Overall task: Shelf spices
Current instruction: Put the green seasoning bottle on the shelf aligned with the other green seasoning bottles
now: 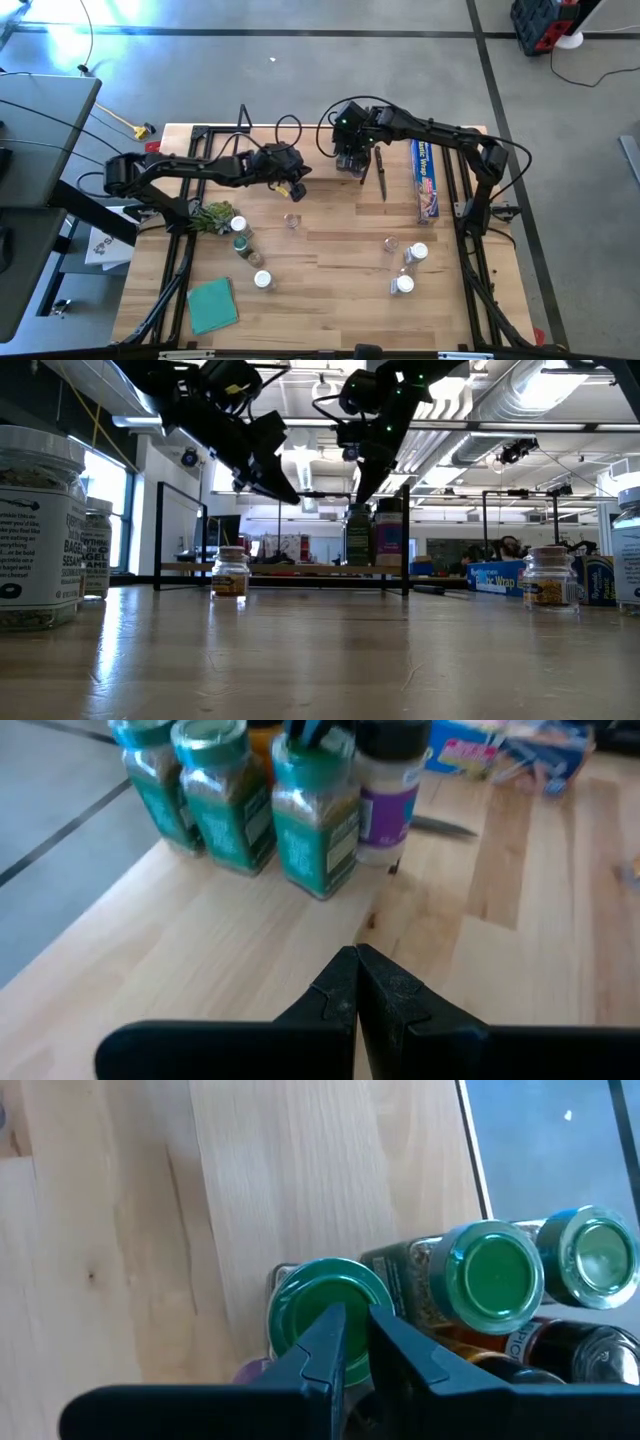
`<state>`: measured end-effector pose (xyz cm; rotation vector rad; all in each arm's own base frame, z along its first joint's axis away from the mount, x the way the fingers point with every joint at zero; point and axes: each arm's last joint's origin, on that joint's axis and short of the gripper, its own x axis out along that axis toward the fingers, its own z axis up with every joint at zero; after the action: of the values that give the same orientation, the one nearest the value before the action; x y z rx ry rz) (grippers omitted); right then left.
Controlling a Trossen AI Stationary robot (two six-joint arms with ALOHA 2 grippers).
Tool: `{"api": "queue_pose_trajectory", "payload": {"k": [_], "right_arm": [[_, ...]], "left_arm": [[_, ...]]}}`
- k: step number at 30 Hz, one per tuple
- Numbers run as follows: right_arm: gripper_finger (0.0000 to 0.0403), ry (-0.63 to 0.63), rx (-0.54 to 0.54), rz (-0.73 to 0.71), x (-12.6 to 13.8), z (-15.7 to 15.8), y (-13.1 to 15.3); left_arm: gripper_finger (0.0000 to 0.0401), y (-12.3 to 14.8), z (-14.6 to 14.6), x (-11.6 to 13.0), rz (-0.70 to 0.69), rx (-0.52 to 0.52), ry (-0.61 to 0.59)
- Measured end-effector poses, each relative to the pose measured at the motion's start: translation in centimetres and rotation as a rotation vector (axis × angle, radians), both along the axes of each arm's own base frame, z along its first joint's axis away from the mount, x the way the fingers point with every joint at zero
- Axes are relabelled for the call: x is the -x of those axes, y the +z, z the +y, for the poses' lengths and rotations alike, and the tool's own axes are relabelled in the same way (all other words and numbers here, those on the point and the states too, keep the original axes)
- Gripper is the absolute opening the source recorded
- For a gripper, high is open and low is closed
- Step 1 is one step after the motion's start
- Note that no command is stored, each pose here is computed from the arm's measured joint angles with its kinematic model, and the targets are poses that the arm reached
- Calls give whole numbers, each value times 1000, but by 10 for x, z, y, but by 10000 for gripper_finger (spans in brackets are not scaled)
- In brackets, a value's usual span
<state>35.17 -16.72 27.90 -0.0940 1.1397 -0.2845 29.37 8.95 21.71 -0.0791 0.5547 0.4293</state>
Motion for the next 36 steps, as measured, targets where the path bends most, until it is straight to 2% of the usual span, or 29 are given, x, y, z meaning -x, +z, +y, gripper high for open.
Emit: {"api": "queue_pose_trajectory", "payload": {"k": [9,18,23,36], "right_arm": [[41,-21,29,-24,6,2,12],[41,-115,4,-4,13,-5,10],[41,-110,-25,0,9,-9,2],[41,-87,4,-27,2,-11,-1]], "left_arm": [[0,-6,1,-2,17,3,2],[0,-5,2,-3,14,-9,17],[0,-5,2,-3,6,-11,18],[0,-5,0,-4,7,-10,8]]}}
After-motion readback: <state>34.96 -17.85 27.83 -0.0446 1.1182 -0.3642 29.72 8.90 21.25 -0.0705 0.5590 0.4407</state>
